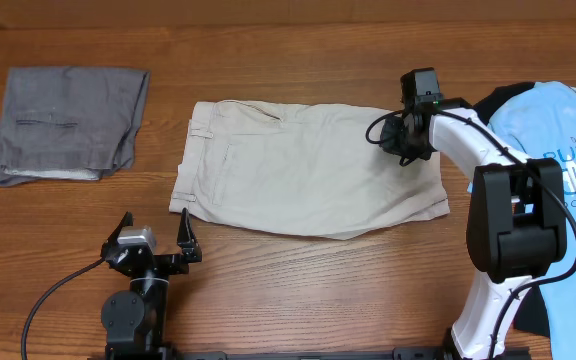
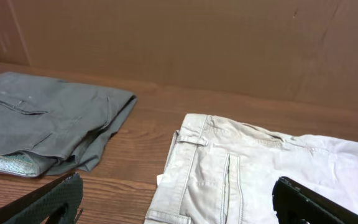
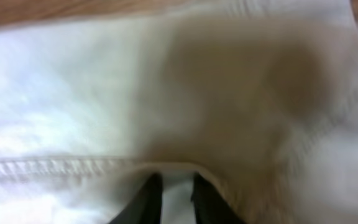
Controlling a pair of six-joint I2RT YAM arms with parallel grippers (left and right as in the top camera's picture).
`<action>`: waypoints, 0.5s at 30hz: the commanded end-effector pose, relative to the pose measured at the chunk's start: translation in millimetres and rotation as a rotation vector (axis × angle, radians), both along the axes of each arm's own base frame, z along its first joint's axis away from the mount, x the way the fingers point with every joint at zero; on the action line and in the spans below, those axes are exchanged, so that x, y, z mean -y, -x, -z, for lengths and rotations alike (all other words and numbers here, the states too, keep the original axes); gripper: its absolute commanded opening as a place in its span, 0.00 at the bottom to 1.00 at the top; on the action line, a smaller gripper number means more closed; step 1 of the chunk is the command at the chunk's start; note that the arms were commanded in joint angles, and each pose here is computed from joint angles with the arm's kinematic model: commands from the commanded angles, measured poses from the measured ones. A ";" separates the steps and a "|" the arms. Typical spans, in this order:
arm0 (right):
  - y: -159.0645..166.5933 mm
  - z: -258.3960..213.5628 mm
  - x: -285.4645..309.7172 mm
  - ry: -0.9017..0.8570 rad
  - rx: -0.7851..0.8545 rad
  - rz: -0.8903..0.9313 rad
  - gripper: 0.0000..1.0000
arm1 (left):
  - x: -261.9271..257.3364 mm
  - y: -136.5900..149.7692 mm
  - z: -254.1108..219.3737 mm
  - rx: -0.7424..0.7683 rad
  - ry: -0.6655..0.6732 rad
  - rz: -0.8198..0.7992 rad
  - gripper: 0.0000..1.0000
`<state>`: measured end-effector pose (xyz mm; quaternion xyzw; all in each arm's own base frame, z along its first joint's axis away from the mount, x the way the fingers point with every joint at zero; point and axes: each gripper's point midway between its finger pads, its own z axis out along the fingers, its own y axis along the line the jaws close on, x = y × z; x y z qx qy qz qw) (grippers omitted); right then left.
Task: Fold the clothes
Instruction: 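Release the pants and move the right gripper to their right edge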
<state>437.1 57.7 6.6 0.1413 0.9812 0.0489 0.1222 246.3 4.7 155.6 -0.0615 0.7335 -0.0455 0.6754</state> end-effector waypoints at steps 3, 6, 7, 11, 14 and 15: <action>-23.1 -63.1 1.8 0.006 0.093 0.007 0.33 | -1.0 0.2 -0.5 0.007 -0.020 -0.006 1.00; -23.3 -107.3 2.9 0.002 0.136 0.009 0.40 | -1.0 0.2 -0.5 0.007 -0.020 -0.006 1.00; -21.4 -118.4 5.1 0.001 0.142 0.013 0.44 | -1.0 0.2 -0.5 0.007 -0.020 -0.006 1.00; -8.6 -131.8 31.1 0.008 0.107 0.068 0.47 | -1.0 0.2 -0.5 0.007 -0.020 -0.006 1.00; 2.0 -117.5 55.8 -0.001 0.040 0.125 0.46 | -1.0 0.2 -0.5 0.007 -0.020 -0.006 1.00; 5.7 -111.2 62.6 -0.028 0.016 0.144 0.45 | -1.0 0.2 -0.5 0.007 -0.020 -0.006 1.00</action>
